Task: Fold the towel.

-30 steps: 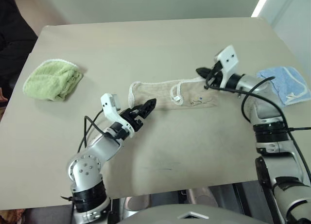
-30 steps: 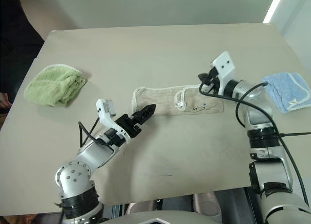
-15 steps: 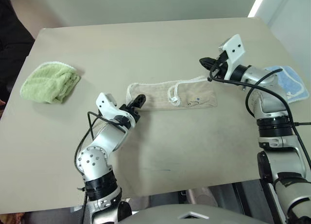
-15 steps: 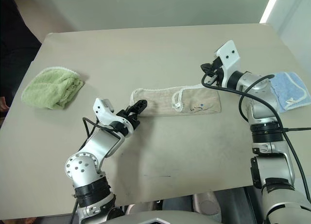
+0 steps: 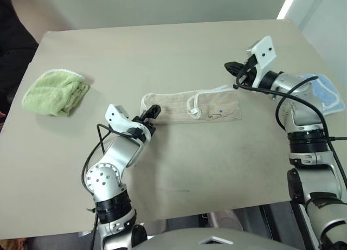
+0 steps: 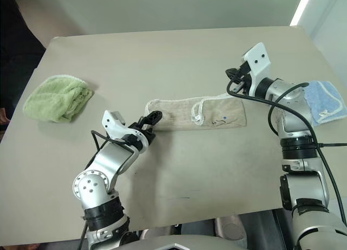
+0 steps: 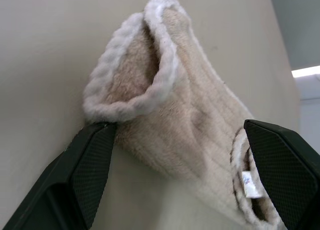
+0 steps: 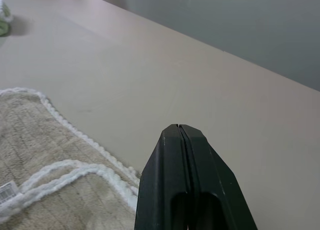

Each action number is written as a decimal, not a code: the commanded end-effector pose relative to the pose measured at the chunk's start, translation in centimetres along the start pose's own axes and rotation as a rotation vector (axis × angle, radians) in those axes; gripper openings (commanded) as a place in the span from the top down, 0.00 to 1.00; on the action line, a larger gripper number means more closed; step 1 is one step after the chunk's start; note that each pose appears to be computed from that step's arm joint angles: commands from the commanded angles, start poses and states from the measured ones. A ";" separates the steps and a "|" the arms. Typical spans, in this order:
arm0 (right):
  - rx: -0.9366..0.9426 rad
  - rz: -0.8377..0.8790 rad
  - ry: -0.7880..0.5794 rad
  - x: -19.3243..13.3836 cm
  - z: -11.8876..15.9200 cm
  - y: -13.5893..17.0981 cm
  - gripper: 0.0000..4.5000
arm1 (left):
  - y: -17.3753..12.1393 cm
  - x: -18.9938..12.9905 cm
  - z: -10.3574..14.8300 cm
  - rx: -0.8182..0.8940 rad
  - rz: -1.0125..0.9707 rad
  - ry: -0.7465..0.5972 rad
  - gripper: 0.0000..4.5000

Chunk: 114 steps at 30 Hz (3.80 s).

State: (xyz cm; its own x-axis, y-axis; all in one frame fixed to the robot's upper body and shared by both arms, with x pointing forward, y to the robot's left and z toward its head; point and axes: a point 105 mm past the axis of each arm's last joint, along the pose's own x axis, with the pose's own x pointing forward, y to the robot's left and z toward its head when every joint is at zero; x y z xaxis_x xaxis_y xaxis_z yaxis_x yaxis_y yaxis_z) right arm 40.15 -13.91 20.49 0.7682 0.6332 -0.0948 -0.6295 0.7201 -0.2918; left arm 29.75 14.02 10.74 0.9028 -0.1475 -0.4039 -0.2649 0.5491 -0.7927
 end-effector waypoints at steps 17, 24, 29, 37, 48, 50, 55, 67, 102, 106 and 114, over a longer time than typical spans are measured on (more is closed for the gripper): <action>-0.028 -0.009 -0.056 0.6 1.6 -0.4 1.00 | 1.7 2.0 1.7 -0.133 0.109 0.010 0.02; -0.033 -0.027 -0.053 0.0 1.5 -0.7 1.00 | 1.4 2.5 1.4 -0.143 0.111 0.030 0.10; -0.032 -0.031 -0.050 -0.1 1.5 -0.8 1.00 | 1.0 2.5 1.8 -0.151 0.106 0.014 0.44; -0.031 -0.026 -0.051 0.0 1.5 -0.7 1.00 | 1.0 2.2 2.4 -0.164 0.109 -0.024 0.99; -0.012 -0.052 -0.047 -0.1 1.2 -1.4 1.00 | -5.2 0.4 5.0 0.207 -0.225 -0.111 0.99; 0.006 -0.079 -0.050 -0.2 1.2 -2.0 1.00 | -7.8 -0.1 4.6 0.361 -0.347 -0.093 0.99; 0.039 -0.177 -0.058 -0.6 1.4 -4.1 1.00 | -11.9 -0.3 2.6 0.558 -0.548 -0.004 0.99; 0.112 -0.522 -0.108 -4.0 2.1 -10.4 1.00 | -18.6 0.3 -6.0 0.815 -0.895 0.395 0.99; 0.180 -0.153 -0.060 -4.1 1.1 -2.4 1.00 | -18.3 2.4 -0.6 1.012 -0.938 0.221 0.29; 0.189 -0.037 -0.064 -3.4 1.3 0.3 1.00 | -17.4 3.0 -1.0 1.098 -0.949 0.225 0.62; 0.223 0.050 0.004 -2.4 -0.9 3.2 1.00 | -14.7 4.2 -3.7 1.124 -0.946 0.355 0.99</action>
State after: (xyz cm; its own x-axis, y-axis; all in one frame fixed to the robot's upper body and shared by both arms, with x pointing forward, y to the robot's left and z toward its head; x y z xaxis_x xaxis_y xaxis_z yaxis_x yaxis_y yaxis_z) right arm 36.91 -14.00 19.05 0.7527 0.6497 -0.1069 -0.6567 0.7524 -0.0509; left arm 36.59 2.89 19.56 0.4454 -0.8794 -0.1680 0.8710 0.4691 -0.1463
